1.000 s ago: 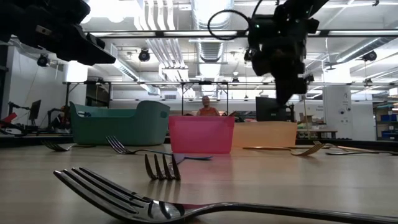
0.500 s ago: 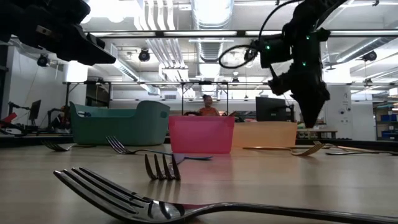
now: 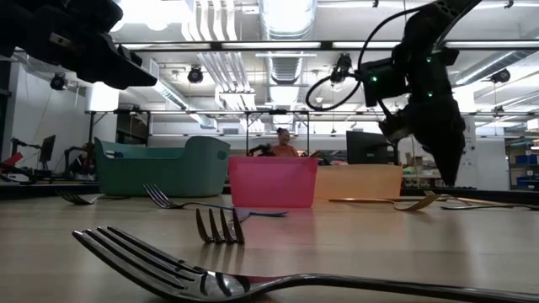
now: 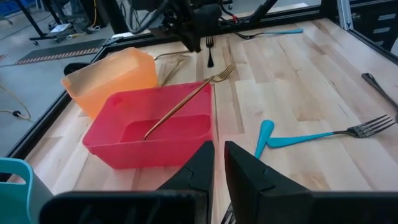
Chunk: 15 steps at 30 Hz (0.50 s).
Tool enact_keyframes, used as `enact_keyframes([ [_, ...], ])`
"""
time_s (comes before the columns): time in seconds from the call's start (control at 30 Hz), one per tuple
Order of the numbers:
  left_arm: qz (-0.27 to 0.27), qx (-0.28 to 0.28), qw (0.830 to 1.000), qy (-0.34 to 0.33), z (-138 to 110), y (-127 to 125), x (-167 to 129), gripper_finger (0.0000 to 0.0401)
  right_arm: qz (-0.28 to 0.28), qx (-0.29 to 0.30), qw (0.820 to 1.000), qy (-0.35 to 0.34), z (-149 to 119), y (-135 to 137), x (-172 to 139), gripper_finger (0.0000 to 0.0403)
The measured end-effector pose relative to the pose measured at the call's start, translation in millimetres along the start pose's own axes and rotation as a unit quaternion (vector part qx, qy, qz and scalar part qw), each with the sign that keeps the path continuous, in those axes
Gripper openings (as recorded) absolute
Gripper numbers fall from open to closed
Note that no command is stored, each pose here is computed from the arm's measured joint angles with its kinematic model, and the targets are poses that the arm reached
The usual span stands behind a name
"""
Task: Sort silverware by color (type)
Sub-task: Put the black fork into the orange bin
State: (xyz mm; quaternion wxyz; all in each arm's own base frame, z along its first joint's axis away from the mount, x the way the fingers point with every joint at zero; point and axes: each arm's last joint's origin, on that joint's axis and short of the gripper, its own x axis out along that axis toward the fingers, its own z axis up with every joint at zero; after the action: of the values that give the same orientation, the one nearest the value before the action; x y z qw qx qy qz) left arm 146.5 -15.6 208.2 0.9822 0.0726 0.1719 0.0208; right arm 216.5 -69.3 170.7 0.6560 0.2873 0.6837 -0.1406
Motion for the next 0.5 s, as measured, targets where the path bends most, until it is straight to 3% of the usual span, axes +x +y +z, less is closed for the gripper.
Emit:
enact_keyframes([
  [0.3, 0.000, 0.001, 1.000, 0.000, 0.0, -0.1, 0.0, 0.0020, -0.010, -0.036, 0.999, 0.030, -12.7, 4.4, 14.4, 0.0134],
  [0.5, 0.000, 0.001, 1.000, 0.000, 0.0, 0.0, 0.0, 0.0020, -0.018, -0.068, 0.996, 0.050, -22.3, 11.4, 23.2, 0.0150],
])
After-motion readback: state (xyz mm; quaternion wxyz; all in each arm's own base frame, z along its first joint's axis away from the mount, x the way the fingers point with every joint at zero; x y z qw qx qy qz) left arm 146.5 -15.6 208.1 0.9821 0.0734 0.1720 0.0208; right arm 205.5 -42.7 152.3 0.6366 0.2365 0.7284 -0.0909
